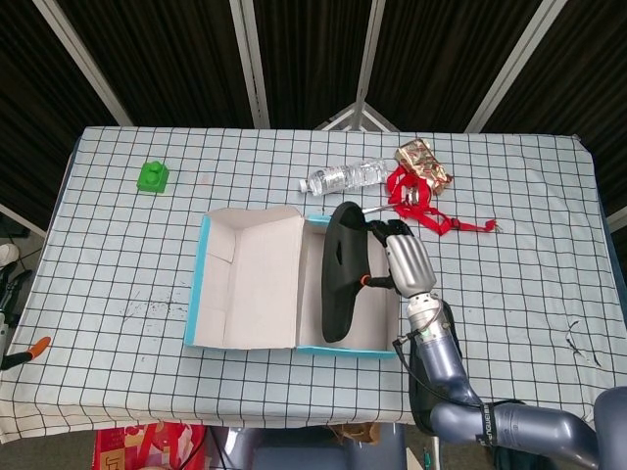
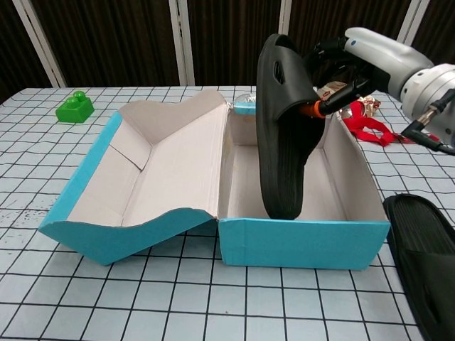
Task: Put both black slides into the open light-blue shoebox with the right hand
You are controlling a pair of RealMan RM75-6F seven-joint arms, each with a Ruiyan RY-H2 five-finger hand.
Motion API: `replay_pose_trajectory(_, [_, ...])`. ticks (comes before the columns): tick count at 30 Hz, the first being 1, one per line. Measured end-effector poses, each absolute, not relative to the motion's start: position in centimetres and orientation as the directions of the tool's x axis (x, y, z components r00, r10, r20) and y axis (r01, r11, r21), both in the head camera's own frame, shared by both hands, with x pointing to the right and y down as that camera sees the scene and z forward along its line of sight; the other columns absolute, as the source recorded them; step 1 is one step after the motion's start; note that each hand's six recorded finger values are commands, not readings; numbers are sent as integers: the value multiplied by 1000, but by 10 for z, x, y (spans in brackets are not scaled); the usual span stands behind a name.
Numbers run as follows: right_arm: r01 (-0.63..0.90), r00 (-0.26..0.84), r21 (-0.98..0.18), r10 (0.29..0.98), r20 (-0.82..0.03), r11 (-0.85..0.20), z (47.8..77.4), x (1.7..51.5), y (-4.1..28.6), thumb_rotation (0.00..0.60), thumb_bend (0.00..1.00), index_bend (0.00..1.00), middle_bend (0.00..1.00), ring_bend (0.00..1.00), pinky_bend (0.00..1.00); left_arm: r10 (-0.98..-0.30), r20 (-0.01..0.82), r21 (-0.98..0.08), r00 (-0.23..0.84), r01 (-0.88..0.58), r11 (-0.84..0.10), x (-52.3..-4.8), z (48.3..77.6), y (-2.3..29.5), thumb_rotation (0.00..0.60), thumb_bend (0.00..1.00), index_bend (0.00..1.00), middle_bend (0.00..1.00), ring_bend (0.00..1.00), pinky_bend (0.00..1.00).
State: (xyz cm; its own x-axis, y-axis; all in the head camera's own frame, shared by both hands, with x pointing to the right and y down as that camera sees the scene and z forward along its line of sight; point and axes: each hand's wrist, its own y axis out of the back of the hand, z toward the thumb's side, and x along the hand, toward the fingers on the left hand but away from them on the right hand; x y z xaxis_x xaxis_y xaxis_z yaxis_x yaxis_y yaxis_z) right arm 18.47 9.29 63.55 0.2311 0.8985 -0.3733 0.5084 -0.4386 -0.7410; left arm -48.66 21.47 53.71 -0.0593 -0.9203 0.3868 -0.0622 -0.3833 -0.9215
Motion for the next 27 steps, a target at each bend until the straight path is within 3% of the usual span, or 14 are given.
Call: replay_pose_trajectory(27, [487, 252, -700, 851, -460, -522, 673, 168, 107, 600, 396, 503, 518, 326, 153, -922, 383, -923, -58, -66, -379, -487, 536, 214, 600, 168, 103, 0, 0, 0])
